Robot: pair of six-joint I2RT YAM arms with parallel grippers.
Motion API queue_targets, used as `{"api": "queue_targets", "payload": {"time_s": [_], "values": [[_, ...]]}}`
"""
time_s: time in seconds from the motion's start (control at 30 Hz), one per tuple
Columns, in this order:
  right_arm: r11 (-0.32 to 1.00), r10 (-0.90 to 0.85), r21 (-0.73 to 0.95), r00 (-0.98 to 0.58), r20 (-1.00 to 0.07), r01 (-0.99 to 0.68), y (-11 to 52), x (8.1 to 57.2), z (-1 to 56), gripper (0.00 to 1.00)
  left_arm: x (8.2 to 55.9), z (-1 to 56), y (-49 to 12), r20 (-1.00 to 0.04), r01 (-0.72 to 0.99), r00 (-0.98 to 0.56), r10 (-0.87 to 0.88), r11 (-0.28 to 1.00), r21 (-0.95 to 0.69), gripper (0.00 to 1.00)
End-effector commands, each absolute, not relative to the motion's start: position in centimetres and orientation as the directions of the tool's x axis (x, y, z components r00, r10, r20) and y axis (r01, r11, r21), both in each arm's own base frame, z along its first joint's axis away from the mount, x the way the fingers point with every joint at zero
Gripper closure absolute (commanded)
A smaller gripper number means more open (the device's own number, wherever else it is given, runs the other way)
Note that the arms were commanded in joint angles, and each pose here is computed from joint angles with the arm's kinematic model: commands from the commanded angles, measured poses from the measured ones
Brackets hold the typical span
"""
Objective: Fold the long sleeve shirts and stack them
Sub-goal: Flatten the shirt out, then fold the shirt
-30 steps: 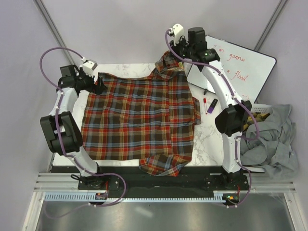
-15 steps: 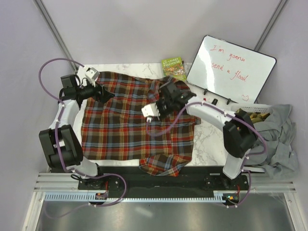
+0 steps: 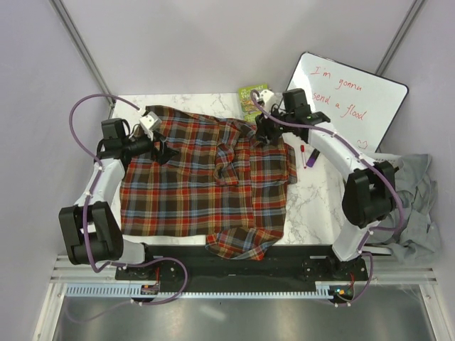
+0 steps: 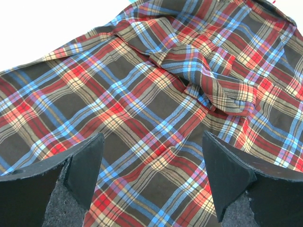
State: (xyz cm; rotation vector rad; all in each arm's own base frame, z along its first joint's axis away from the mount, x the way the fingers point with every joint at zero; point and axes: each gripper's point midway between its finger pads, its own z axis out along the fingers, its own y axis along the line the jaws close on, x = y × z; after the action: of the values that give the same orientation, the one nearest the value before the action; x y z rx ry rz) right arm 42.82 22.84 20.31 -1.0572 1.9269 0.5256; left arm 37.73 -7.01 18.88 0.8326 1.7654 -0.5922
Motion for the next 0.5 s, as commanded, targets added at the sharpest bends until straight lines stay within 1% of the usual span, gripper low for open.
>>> {"api": "queue_targets", "payload": {"time_s": [0.0,0.1,0.2,0.3,0.33,0.47], "values": [[0.59,-0.251,0.438,-0.67,-0.699,-0.678,27.5,37.9,15.5,0.57,38.0,19.6,-7.4,-0.94,0.773,-0.157,0.302,0.63,0.073,0.1],[0.601,-0.2,0.517,-0.74,-0.642,-0.61,28.6,37.0,13.7,0.57,37.8,19.5,-7.3,-0.94,0.761,-0.182,0.29,0.647,0.053,0.1],[0.609,-0.166,0.513,-0.729,-0.664,-0.606,29.7,37.8,13.2,0.57,37.3,19.3,-7.4,-0.939,0.754,-0.195,0.283,0.656,0.041,0.1],[0.635,-0.146,0.503,-0.731,-0.667,-0.586,30.4,39.7,11.8,0.55,36.9,19.3,-7.4,-0.939,0.747,-0.209,0.272,0.664,0.026,0.1],[0.641,-0.154,0.512,-0.749,-0.645,-0.572,30.6,39.9,10.2,0.55,36.8,19.3,-7.4,-0.939,0.746,-0.21,0.271,0.666,0.025,0.1],[0.631,-0.153,0.557,-0.79,-0.594,-0.54,31.2,39.6,8.4,0.56,36.5,19.4,-7.3,-0.936,0.739,-0.221,0.273,0.674,0.022,0.1]]}}
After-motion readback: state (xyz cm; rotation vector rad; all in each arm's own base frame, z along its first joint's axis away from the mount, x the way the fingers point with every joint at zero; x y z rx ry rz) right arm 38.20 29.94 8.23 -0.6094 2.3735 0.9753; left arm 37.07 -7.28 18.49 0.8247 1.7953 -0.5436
